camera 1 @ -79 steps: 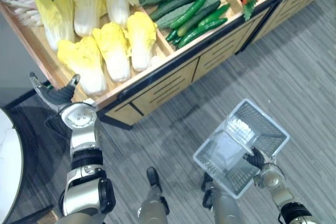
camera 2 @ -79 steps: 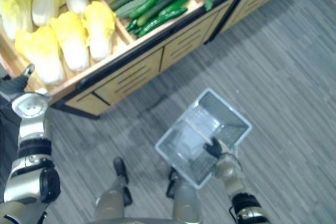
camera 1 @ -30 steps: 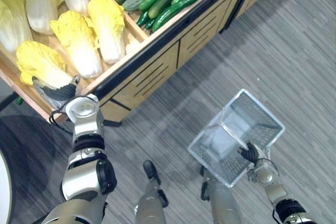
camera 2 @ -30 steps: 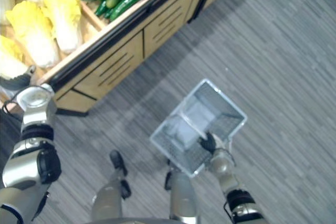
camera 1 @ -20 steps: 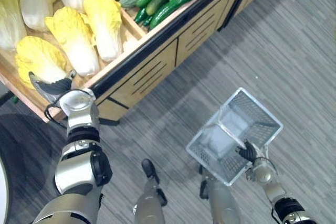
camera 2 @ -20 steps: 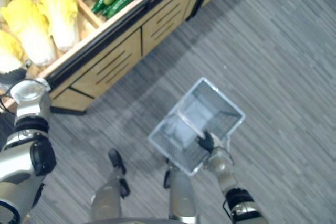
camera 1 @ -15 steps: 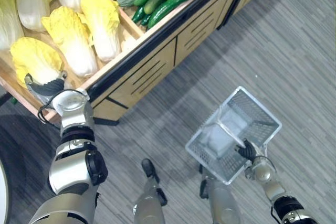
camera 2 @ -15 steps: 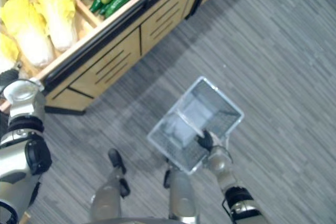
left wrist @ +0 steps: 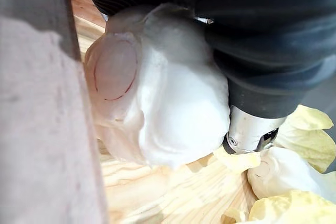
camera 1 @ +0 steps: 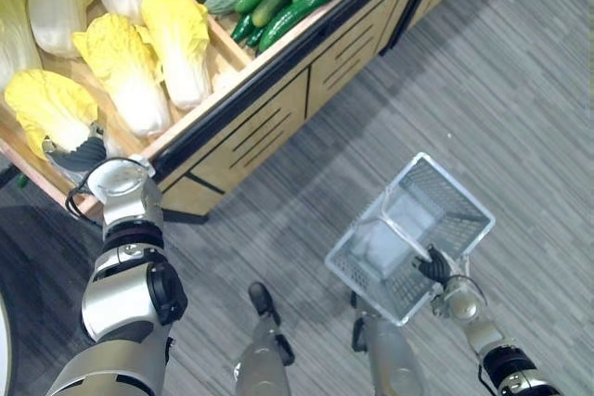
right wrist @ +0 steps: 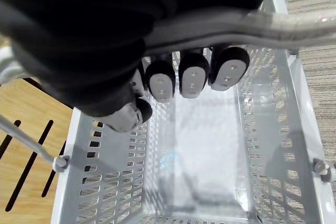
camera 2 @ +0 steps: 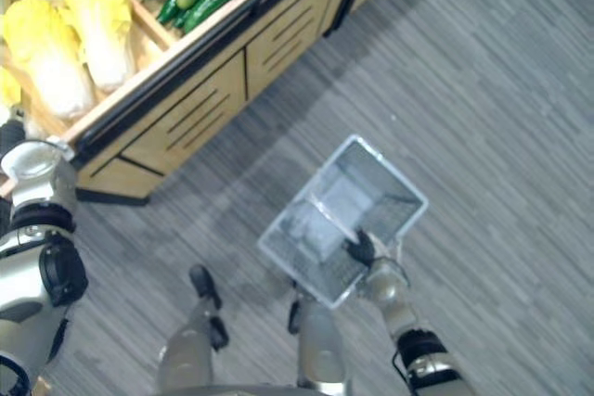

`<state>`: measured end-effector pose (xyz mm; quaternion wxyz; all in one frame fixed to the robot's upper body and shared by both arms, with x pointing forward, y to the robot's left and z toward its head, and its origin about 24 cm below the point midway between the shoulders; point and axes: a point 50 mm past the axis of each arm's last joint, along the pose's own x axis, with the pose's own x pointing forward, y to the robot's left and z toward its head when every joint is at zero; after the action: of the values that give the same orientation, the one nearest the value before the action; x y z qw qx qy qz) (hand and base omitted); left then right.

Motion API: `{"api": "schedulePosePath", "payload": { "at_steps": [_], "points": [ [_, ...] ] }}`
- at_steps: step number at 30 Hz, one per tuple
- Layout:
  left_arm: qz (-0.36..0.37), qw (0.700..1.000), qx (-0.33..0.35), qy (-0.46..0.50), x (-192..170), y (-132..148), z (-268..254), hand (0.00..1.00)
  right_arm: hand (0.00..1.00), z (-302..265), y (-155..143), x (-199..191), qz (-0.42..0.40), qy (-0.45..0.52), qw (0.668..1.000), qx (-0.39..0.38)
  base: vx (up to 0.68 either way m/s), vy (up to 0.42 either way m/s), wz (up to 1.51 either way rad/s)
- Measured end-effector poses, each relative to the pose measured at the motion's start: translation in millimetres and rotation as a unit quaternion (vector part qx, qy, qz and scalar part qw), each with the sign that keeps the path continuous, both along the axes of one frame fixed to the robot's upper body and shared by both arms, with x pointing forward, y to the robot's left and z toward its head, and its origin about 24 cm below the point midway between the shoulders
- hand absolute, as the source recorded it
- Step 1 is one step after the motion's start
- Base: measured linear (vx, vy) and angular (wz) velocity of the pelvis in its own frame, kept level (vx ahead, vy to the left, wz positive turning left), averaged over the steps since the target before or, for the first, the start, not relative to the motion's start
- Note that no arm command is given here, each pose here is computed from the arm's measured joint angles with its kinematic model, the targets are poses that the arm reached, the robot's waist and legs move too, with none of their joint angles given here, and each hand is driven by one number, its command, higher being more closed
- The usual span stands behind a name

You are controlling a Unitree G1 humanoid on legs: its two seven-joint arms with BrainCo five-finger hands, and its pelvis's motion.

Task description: Pick vegetable in the basket

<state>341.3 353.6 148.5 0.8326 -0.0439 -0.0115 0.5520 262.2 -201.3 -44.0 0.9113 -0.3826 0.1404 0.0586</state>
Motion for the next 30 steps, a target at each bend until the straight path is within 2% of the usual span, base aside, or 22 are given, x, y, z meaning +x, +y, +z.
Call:
{"api": "schedulePosePath", "payload": {
  "at_steps": [4,5,10,18,23,30],
  "points": [
    [-0.02,0.999,0.0,-0.045,1.4,-12.7,4.0,1.0,1.0,-3.5,3.9,-2.8,0.009,0.01,1.0,0.004,0.03,0.012,0.11],
    [-0.033,0.997,0.003,-0.067,2.4,-23.0,4.6,1.0,1.0,-5.5,4.1,-5.1,0.007,0.014,1.0,0.005,0.03,0.016,0.19],
    [-0.043,0.989,-0.033,-0.139,-10.4,-43.6,-8.4,1.0,1.0,-16.1,1.5,-17.7,-0.014,0.034,0.999,0.014,0.03,0.01,0.15],
    [-0.03,0.986,-0.097,-0.133,-36.5,-76.8,-57.8,1.0,1.0,-39.5,-17.8,-50.5,-0.054,0.091,0.994,0.001,0.01,0.002,0.13],
    [0.01,0.981,-0.089,-0.174,-54.1,-70.5,-46.4,1.0,1.0,-49.2,-28.9,-69.0,-0.084,0.119,0.989,0.0,-0.01,0.004,0.06],
    [0.043,0.977,0.015,-0.208,-86.3,-71.3,-19.1,1.0,1.0,-52.5,-44.1,-78.0,-0.125,0.133,0.983,-0.001,0.0,0.0,0.0]
  ]
}}
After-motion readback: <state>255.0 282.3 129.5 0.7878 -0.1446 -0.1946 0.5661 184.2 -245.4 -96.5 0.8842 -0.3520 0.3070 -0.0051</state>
